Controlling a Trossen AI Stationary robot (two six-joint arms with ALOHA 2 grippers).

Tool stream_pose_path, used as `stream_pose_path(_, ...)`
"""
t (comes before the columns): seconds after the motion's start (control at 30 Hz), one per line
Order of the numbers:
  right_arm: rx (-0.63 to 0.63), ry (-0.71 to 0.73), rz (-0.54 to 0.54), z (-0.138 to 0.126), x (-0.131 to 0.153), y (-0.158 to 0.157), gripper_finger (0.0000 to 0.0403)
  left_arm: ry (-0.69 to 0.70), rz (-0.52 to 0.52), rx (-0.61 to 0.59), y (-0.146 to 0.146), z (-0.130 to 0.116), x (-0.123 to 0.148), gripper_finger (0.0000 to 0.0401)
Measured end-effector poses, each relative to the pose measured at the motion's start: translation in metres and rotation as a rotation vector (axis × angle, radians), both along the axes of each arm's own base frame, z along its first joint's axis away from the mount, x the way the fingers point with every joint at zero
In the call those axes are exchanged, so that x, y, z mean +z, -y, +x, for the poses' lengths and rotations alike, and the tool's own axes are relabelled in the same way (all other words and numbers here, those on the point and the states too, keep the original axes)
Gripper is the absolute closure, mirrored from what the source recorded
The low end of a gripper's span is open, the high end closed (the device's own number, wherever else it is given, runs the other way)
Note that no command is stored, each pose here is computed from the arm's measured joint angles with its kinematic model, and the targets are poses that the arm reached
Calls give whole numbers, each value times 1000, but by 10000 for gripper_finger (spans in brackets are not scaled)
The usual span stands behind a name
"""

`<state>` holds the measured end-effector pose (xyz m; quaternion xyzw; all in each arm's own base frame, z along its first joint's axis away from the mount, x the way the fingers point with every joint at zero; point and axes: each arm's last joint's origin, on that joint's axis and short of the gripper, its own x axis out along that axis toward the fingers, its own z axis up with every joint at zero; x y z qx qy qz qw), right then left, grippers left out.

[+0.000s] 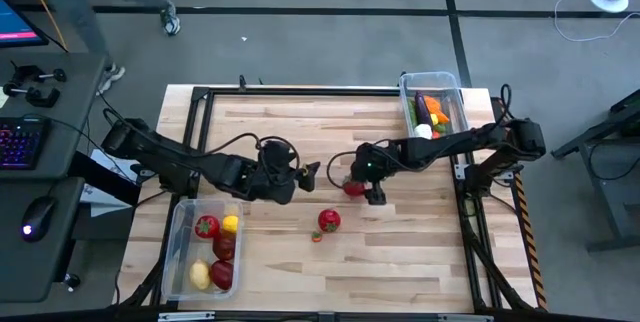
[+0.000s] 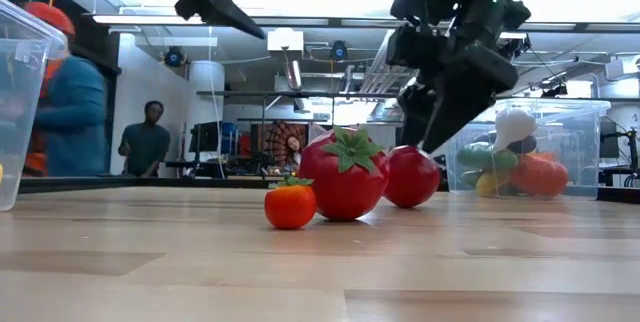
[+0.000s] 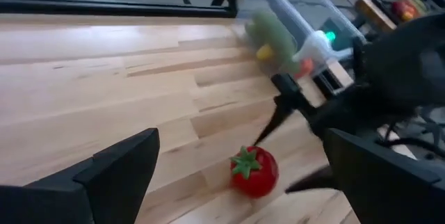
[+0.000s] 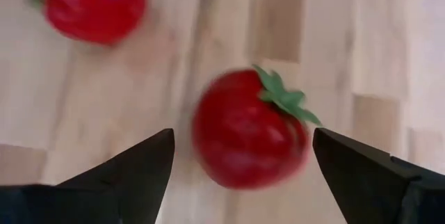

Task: Sort produce into baskets
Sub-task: Put the top red tomato into the bottom transparent bin

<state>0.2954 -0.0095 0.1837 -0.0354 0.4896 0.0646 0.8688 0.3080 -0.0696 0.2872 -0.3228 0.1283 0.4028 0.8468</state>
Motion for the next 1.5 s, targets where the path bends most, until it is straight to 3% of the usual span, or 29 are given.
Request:
stream_pose_path(0.23, 31, 56, -3, 12, -8, -1, 66, 28, 13, 53, -1, 0, -1, 9)
stream_pose_path(0.53, 35, -14, -5, 21, -38, -1, 66, 63, 23, 90, -3, 1, 0, 9)
stream_pose_path(0.77, 27, -1, -19, 25, -42, 0, 66, 71, 23, 100, -3, 1, 0, 9)
stream_pose_path(0.93, -3, -36, -59, 21, -41, 2, 96, 68, 27, 99, -3, 1, 0, 9)
stream_pose_path(1.07, -16, -22, -71, 13, -26, 6, 124, 68, 41, 107, -3, 1, 0, 9)
stream_pose_path(1.27, -78, 211, -65, -3, 36, 14, 125, 97, 75, 145, -7, -2, 6, 9)
stream_pose_path(1.4, -152, 420, 47, -10, 72, 15, 125, 171, 90, 136, -14, -4, 26, 9)
stream_pose_path(1.5, -153, 512, 146, -6, 82, 3, 125, 211, 132, 25, -16, -8, 50, 9)
